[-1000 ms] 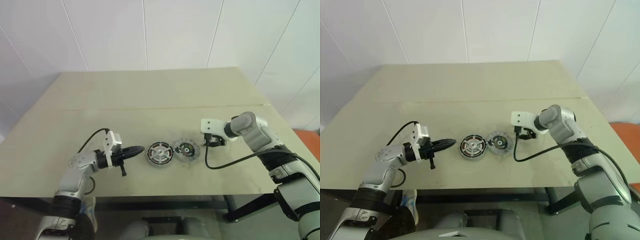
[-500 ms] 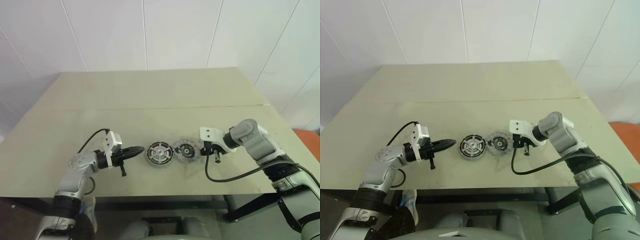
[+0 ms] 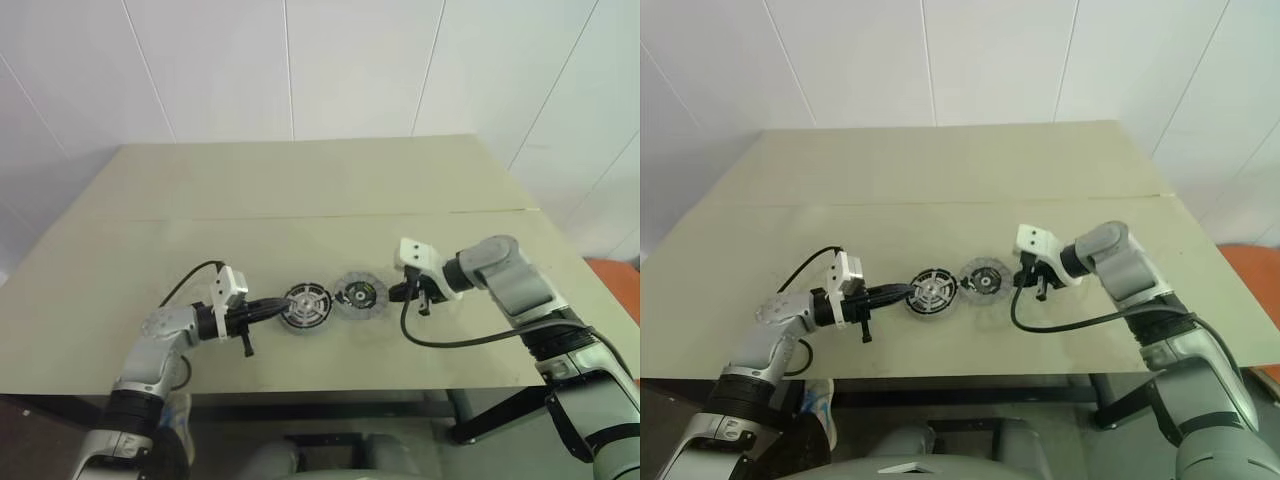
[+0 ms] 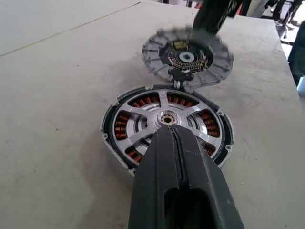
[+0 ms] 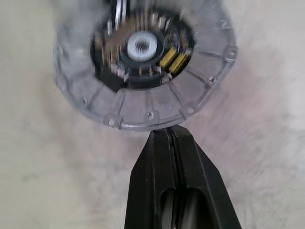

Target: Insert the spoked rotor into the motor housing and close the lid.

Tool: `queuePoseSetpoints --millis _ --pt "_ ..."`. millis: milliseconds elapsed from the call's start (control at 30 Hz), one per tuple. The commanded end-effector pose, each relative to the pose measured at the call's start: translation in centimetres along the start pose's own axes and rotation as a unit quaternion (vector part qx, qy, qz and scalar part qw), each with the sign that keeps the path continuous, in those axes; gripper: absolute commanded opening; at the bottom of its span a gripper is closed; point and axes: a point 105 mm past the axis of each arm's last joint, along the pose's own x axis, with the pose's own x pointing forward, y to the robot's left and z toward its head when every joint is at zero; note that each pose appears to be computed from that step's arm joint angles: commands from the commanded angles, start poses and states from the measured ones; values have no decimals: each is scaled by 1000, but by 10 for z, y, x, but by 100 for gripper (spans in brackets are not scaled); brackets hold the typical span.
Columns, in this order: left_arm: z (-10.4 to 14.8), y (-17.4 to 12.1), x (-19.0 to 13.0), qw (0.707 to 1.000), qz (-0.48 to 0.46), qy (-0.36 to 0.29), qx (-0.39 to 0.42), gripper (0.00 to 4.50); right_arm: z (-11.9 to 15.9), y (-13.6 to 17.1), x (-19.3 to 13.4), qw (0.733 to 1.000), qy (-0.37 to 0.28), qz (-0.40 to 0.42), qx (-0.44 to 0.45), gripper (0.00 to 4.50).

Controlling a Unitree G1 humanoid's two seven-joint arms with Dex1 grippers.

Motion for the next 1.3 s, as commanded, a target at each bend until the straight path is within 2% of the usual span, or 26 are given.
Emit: queuePoseSetpoints --millis 33,233,400,533,733,867,1300 --pt "10 3 2 1000 -7 -6 22 0 25 -3 -14 999 -42 -10 -16 2" --pt "12 4 5 1000 -13 -6 23 0 24 -6 -17 998 -56 -29 -1 2" --pt "12 4 4 1000 -10 -6 24 0 33 -5 -15 993 -109 -41 31 2" --pt "12 4 2 1000 -6 -5 25 0 34 2 -10 990 -126 -35 50 2" --pt "12 7 -1 1000 7 -7 26 0 35 21 17 990 -130 -5 63 2" --pt "12 10 -4 1000 17 -7 26 0 46 27 30 985 -156 3 77 2" --pt "13 33 -29 996 81 -4 28 0 62 30 55 972 -202 -12 116 2"
